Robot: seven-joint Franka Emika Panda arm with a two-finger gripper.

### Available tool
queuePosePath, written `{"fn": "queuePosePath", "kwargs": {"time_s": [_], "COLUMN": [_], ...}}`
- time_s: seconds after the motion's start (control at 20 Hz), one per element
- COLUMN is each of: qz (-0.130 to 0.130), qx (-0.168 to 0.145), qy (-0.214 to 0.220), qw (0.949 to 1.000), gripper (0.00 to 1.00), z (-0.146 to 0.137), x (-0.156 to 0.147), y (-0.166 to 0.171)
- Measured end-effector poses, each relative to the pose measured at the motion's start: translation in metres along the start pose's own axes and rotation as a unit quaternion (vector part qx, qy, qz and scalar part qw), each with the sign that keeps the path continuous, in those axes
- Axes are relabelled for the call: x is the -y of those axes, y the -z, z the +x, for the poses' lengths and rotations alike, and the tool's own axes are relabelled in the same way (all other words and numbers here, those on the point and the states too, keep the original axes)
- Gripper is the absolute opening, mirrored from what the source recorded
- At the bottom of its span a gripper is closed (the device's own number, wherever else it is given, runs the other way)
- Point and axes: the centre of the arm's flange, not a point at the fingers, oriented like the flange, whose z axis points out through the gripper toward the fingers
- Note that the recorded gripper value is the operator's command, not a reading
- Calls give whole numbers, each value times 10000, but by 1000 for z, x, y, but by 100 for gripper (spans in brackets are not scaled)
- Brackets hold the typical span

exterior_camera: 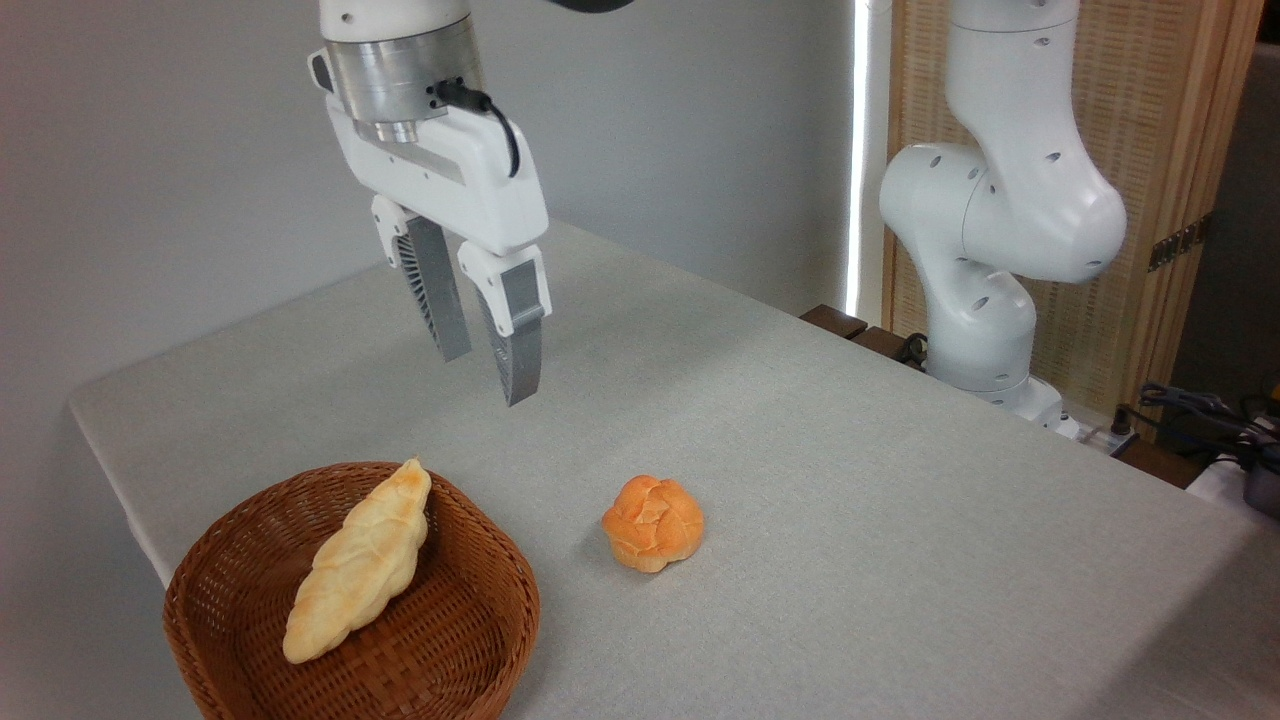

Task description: Put bread into the basket

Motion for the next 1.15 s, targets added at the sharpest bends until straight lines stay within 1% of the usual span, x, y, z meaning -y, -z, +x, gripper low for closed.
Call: {"fn": "queuePosePath", "kwargs": {"time_s": [0.35, 1.15], "qz": [25, 58], "qx": [-26, -79], "qy": [193, 156], "qw": [9998, 9998], "gripper": [100, 100], "z": [-16, -14], "x": [17, 12], "y": [6, 12]}}
